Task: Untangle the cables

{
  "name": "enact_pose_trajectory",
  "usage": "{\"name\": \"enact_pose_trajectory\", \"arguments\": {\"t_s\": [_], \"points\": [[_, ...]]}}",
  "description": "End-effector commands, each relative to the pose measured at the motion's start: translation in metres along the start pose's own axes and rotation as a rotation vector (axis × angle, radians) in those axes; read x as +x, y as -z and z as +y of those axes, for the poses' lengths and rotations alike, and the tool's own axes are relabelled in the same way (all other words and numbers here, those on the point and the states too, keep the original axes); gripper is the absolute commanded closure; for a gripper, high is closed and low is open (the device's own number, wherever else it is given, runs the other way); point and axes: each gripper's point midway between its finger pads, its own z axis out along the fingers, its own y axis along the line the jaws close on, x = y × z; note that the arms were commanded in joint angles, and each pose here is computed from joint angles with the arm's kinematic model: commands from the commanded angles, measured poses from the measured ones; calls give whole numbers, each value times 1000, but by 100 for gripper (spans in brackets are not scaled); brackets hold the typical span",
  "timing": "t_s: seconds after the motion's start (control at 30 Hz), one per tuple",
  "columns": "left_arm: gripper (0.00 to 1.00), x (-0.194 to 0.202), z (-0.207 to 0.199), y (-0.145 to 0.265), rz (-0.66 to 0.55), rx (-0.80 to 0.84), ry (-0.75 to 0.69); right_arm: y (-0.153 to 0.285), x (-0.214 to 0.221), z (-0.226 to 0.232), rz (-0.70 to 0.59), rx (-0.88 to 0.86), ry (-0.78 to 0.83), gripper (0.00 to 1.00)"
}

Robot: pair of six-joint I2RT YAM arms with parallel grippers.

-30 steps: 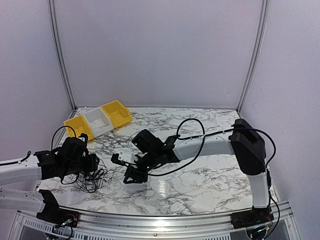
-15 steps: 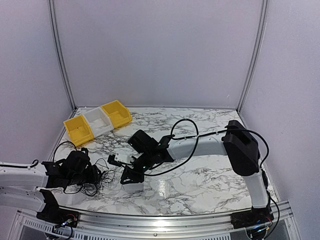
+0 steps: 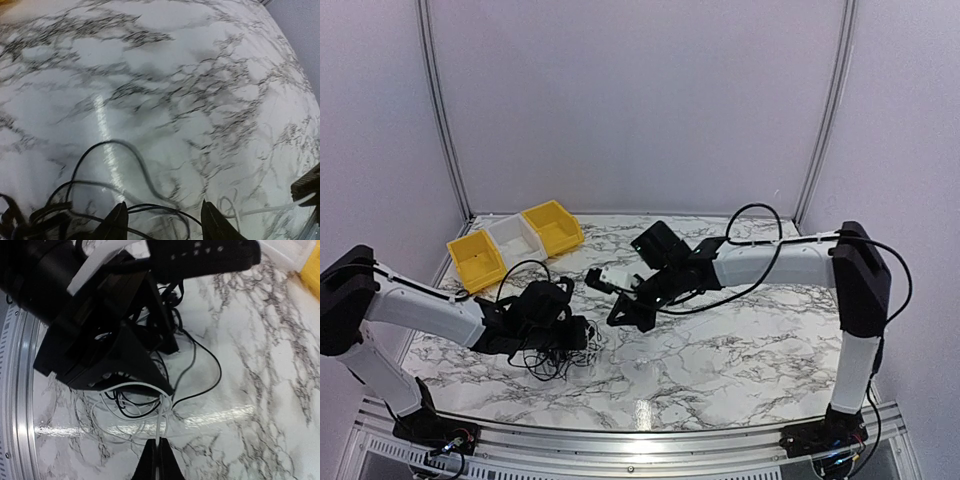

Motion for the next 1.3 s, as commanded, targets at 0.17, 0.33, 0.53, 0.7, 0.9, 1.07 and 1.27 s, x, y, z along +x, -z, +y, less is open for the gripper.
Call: {"name": "enact_pose_trajectory", "arguments": {"t_s": [0.17, 0.33, 0.53, 0.7, 0.9, 1.07, 1.27], "points": [[41, -69, -65, 16, -180, 130, -103, 98, 0, -32, -92, 86, 8, 100], [35, -96, -53, 67, -350, 113, -191, 116, -9, -20, -117, 68, 67, 100], [36, -104, -96, 113, -440, 323, -487, 131, -25, -9, -148, 31, 118, 100], [42, -100, -121, 116, -427, 428, -580, 137, -42, -3, -188, -13, 123, 100], [41, -82, -125, 87, -333, 453, -560, 133, -49, -1, -210, -58, 98, 100], [20, -66, -109, 70, -272, 415, -493, 127, -52, -4, -206, -75, 92, 100], [8, -63, -63, 72, -215, 207, -438, 120, -43, -10, -179, -50, 76, 100]]}}
